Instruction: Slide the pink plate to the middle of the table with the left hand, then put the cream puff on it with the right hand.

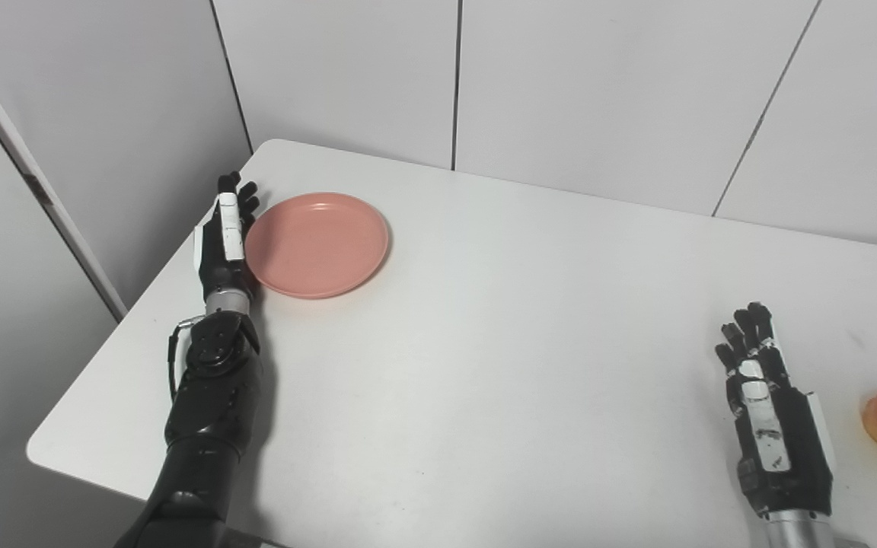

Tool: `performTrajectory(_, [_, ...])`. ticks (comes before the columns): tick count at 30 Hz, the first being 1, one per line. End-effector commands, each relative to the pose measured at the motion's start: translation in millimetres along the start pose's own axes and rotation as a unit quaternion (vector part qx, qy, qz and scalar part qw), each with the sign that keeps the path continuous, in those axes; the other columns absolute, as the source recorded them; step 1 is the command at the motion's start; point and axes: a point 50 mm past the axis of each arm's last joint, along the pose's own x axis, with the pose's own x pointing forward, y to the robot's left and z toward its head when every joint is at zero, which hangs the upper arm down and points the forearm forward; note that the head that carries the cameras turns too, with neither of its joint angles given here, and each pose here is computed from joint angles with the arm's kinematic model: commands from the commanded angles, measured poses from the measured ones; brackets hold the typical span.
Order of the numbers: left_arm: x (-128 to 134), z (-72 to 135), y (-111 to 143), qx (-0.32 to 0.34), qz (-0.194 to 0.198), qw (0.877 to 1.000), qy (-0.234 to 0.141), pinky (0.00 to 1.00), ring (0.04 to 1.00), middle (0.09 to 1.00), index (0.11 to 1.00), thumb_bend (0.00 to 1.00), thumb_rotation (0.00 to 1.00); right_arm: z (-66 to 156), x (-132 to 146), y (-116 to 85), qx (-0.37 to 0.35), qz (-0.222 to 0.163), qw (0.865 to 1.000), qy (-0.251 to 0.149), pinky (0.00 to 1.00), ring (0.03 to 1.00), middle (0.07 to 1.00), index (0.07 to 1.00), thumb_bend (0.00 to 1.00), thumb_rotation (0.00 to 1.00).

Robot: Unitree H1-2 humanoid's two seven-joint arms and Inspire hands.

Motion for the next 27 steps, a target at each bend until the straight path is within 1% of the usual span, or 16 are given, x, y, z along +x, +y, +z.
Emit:
performTrajectory(1, [2.5,4.5,-9.8,-0.017,-0.016,1.0,0.0,0.94,0.886,0.864,0.866,0.88,1.0,-17.5,-15.4,-1.7,0.01,-0.009,0.999,0.035,1.0,1.0,1.0,1.0,0.65,0.78])
performTrajectory(3, [2.2,3.3,-12.0,-0.025,-0.017,1.0,0.004,0.91,0.869,0.847,0.846,0.91,0.97,-19.1,-14.6,-1.8,0.002,-0.006,0.999,0.037,1.0,1.0,1.0,1.0,0.68,0.8])
performTrajectory(6, [1.1,2.0,-15.4,-0.03,-0.025,0.999,0.005,0.88,0.862,0.842,0.841,0.92,0.96,-19.2,-13.4,-1.4,0.001,-0.007,0.999,0.033,1.0,1.0,1.0,1.0,0.69,0.81])
performTrajectory(11, [-2.6,1.8,-24.1,-0.03,-0.05,0.998,0.009,0.89,0.869,0.847,0.851,0.91,0.98,-19.7,-11.8,0.4,0.006,-0.008,0.999,0.032,1.0,1.0,1.0,1.0,0.7,0.81])
performTrajectory(18, [-9.7,2.2,-38.8,-0.022,-0.086,0.996,0.019,0.92,0.882,0.856,0.864,0.94,0.98,-20.0,-11.2,0.0,0.002,-0.009,0.999,0.03,1.0,1.0,1.0,1.0,0.71,0.81])
performTrajectory(21, [-14.5,3.3,-47.0,-0.023,-0.098,0.995,0.021,0.91,0.877,0.851,0.86,0.95,0.97,-19.4,-11.3,0.2,-0.001,-0.008,1.0,0.029,1.0,1.0,1.0,1.0,0.72,0.82])
performTrajectory(23, [-17.0,3.7,-51.8,-0.027,-0.104,0.994,0.024,0.91,0.875,0.85,0.857,0.95,0.96,-19.1,-11.3,-0.2,-0.001,-0.007,1.0,0.028,1.0,1.0,1.0,1.0,0.71,0.83])
performTrajectory(27, [-21.3,4.4,-59.9,-0.025,-0.117,0.992,0.025,0.9,0.863,0.84,0.848,0.92,0.94,-19.1,-11.9,0.4,0.003,-0.013,0.999,0.03,1.0,1.0,1.0,1.0,0.73,0.81])
